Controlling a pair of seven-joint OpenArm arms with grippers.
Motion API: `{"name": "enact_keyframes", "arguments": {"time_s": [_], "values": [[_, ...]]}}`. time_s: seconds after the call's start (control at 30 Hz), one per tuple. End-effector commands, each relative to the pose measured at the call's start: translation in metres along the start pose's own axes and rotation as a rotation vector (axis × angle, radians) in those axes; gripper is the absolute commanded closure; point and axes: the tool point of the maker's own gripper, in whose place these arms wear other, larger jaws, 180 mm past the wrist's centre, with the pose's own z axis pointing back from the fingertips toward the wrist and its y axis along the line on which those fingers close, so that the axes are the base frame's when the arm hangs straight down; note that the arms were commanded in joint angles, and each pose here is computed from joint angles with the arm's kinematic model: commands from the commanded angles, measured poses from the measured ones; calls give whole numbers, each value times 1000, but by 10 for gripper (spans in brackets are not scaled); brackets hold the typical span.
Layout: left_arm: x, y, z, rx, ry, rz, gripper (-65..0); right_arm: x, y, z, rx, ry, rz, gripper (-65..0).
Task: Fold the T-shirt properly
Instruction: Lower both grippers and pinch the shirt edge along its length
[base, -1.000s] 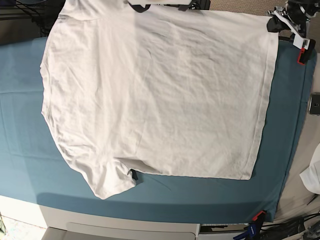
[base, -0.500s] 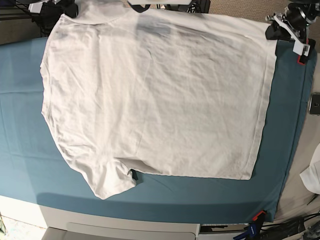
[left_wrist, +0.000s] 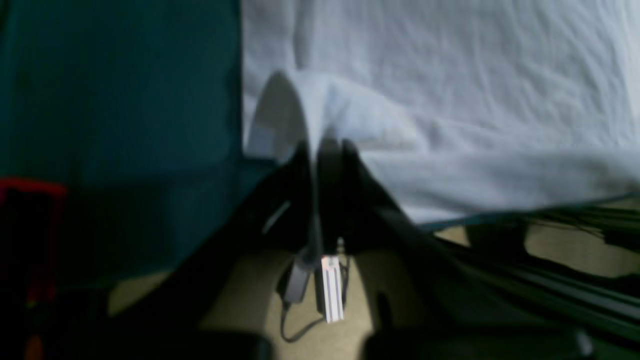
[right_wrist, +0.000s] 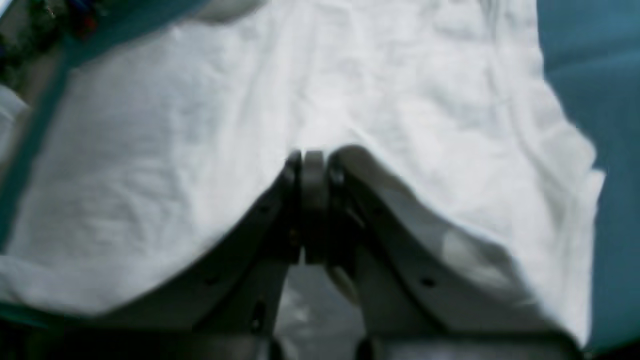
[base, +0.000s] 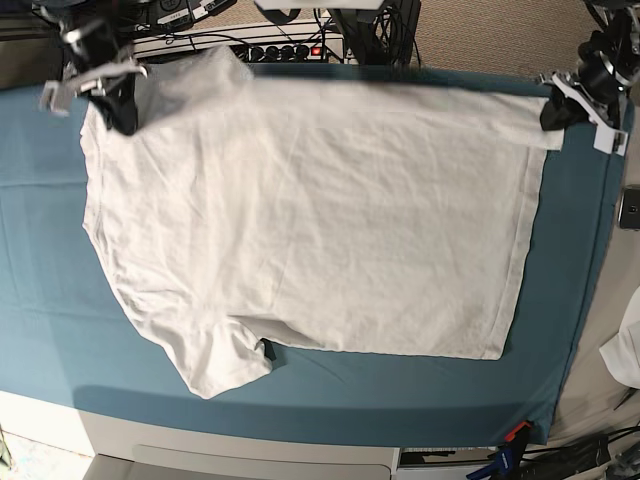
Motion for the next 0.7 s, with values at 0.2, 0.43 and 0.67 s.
{"name": "enact_keyframes", "arguments": {"time_s": [0.2,0.43,0.67], "values": [[29,18,-9,27,-88,2,0,49,-5,-17,-20,-130,132,0],[16,11,-53,-22,3,-30,0,30,-25,-44,-5,-75,110,0],[28,11,-71,18,13,-70,0,16,-28,-85,74,3,99,0]]}}
